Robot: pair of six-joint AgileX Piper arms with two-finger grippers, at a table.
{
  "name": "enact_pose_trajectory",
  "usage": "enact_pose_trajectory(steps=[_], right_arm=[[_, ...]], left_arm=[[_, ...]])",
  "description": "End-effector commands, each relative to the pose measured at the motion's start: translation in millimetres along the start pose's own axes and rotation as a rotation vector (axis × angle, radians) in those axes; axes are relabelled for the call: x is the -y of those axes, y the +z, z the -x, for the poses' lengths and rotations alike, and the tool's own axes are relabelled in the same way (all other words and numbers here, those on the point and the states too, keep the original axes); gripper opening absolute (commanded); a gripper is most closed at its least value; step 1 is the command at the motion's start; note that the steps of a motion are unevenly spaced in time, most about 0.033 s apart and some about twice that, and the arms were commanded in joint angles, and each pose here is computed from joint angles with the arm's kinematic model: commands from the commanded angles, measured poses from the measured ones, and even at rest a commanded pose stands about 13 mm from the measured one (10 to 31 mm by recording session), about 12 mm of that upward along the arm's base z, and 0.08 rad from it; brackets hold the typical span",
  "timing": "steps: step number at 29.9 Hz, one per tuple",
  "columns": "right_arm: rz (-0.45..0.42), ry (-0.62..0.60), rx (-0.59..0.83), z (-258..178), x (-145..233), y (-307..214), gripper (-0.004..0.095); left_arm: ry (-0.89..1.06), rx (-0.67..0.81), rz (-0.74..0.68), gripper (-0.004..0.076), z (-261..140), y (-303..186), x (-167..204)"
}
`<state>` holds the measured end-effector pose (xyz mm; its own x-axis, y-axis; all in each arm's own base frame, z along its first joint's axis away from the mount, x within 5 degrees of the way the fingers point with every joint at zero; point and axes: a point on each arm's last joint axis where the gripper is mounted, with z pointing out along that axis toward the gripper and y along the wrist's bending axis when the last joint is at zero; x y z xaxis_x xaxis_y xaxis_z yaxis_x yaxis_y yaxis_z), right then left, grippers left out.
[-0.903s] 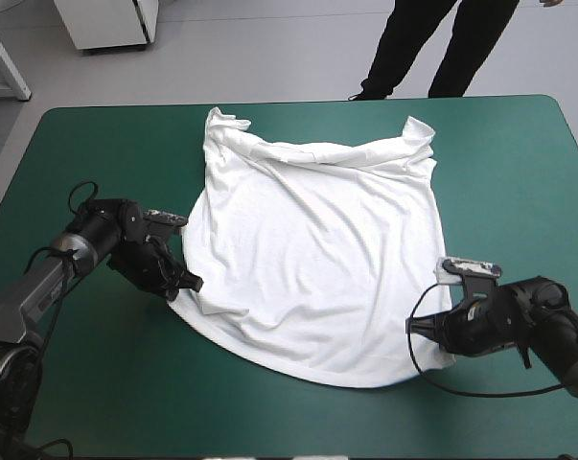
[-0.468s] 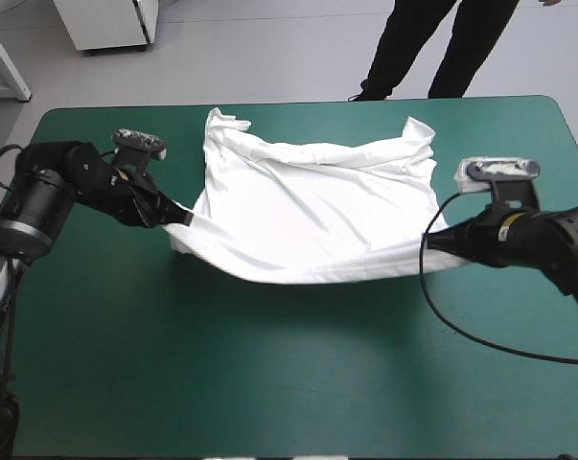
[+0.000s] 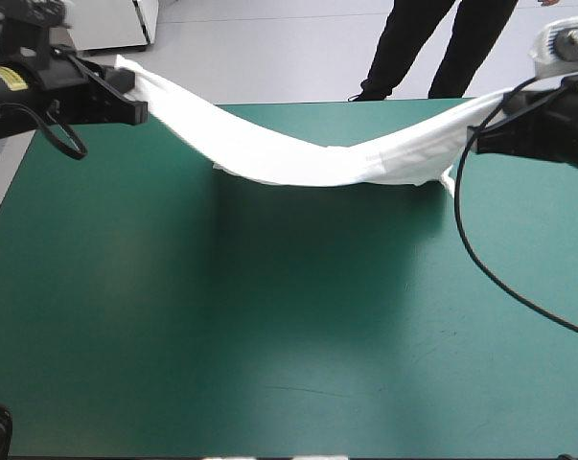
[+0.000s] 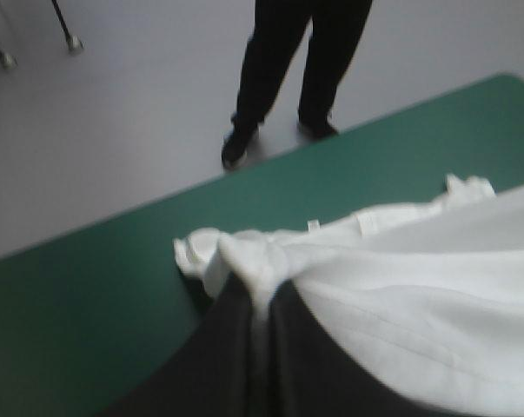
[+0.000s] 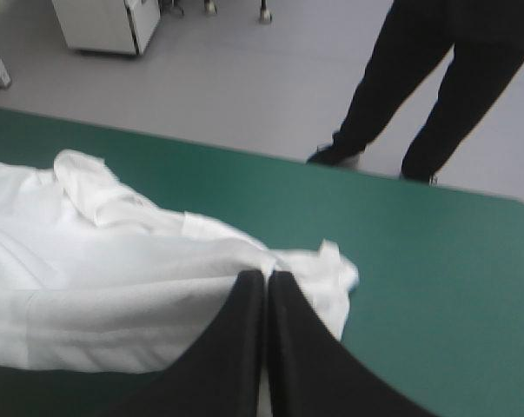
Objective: Fold the cloth
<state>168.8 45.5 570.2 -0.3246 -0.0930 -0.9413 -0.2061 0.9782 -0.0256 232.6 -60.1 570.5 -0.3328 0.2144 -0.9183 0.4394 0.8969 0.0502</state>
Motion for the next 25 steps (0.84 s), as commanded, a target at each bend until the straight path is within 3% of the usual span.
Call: enact_pose_trajectory(steps=[1, 9, 17, 25], right_arm=[[-0.011, -0.035, 0.239, 36, 4, -36, -0.0014], [-0.009, -0.065, 0.584, 79, 8, -94, -0.0010], [0.071, -0.056, 0.843, 90, 5, -142, 0.0006], [0.120, -0.047, 0.839, 92, 1, -136, 0.0006]], left_arm=[[0.038, 0.311, 0.032, -0.0022, 33, -63, 13], [0.112, 0.738, 0.154, -0.0022, 64, -147, 23], [0.128, 1.072, 0.150, -0.0022, 75, -201, 36], [0.144, 1.072, 0.156, -0.0022, 75, -201, 36]])
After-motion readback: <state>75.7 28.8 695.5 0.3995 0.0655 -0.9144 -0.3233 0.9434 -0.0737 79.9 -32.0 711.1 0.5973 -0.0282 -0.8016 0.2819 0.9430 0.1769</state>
